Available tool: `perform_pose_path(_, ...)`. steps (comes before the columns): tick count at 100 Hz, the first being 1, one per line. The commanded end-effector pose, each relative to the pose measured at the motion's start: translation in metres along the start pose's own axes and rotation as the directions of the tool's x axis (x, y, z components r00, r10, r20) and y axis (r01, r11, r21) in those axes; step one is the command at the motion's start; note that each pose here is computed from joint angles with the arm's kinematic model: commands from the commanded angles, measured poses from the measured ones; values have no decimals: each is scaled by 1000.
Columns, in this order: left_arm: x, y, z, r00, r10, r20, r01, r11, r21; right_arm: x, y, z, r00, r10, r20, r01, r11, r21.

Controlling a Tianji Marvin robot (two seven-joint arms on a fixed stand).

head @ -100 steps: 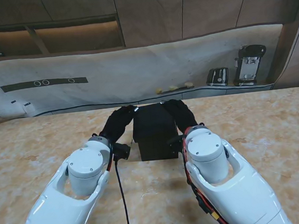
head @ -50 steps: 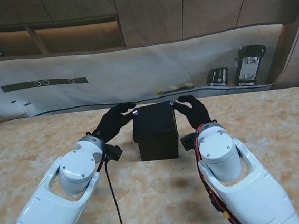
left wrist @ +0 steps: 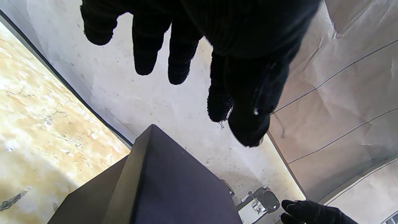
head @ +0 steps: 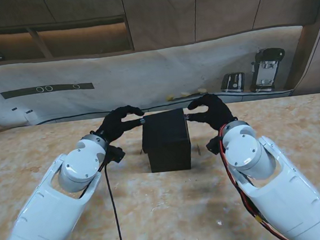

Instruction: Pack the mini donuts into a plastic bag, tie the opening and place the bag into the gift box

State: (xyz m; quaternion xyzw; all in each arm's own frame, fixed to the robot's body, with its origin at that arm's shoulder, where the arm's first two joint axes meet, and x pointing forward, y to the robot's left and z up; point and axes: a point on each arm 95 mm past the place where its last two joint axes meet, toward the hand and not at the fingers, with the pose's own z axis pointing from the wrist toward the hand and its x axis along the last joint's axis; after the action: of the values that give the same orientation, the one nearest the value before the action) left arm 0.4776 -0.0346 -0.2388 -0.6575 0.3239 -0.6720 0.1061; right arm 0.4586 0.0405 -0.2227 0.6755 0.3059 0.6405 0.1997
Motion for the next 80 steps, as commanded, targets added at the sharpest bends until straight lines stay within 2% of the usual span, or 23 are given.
perform_pose_path(1,1,3,2,1000,5,-6,-5,1000,-20,0,-4,0,1000,7,-1,-7,1000,22)
perform_pose_path(11,-1,5,3,1000,12,6,-12,1000,-18,-2,-6,1,1000,-5,0,5,1000,28)
perform_pose_path(28,-8,6,4,997,35,72,-35,999,3,-4,-7,2,1000,-8,-1,9,1000,23)
perform_pose_path(54,-28,8,2,986,66,156,-71,997,28,-7,-4,1,1000,-12,0,12,1000,11)
perform_pose_path(80,-44,11,1,967,105,233,-108,994,1,-9,-3,0,1000,-15,-2,15,1000,6)
